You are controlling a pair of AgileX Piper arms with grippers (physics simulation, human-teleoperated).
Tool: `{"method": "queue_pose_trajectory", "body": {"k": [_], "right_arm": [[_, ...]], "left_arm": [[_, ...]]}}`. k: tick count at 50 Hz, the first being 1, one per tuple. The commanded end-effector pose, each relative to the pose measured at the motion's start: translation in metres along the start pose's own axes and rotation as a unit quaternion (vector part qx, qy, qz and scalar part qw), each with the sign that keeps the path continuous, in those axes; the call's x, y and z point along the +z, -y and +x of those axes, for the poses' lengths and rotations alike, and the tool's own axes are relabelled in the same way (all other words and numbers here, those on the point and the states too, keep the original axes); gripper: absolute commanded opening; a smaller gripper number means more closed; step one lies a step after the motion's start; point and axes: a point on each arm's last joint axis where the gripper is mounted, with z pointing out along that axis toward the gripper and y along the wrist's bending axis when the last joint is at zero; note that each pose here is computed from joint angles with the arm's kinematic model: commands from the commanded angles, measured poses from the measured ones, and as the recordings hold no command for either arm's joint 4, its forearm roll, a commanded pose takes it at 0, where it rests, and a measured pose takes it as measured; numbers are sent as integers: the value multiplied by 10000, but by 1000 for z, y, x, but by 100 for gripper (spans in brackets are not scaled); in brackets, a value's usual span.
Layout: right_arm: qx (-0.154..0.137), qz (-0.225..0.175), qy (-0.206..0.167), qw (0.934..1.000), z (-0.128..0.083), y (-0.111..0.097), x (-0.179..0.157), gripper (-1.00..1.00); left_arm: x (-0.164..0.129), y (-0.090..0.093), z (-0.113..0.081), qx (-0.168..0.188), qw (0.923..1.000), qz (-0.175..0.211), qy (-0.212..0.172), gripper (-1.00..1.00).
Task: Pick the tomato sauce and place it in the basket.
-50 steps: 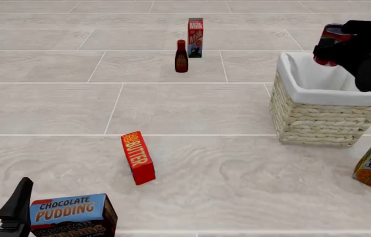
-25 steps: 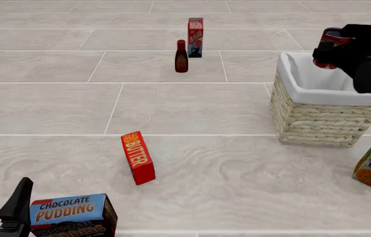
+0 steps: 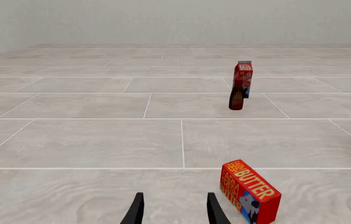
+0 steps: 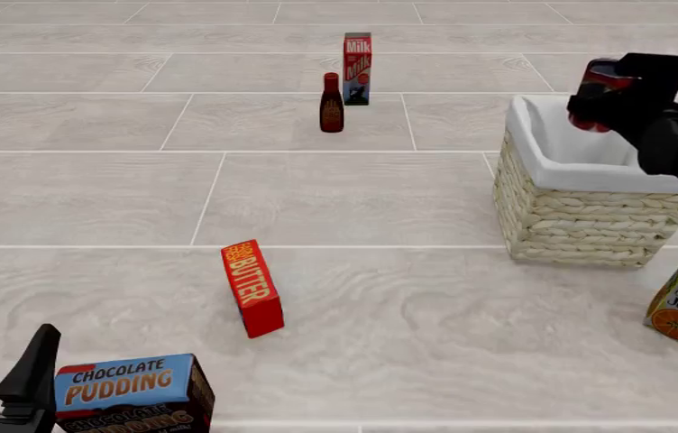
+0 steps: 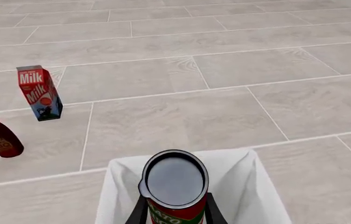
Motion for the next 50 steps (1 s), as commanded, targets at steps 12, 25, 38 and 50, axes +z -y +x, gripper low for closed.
{"method": "queue_pose_trajectory", "body": {"k": [12, 25, 38, 50], "right_arm": [[129, 10, 4, 9999, 1, 1, 6, -100], [132, 27, -1, 9999, 1, 3, 6, -100], [156, 45, -56, 9999, 11, 4, 11, -100], [168, 32, -83, 9998, 14, 3, 16, -100]], "left_arm": [[0, 0, 0, 0, 10000, 0, 0, 100], [0, 0, 0, 0, 10000, 0, 0, 100], [0, 0, 0, 0, 10000, 0, 0, 100], [0, 0, 0, 0, 10000, 0, 0, 100]]}}
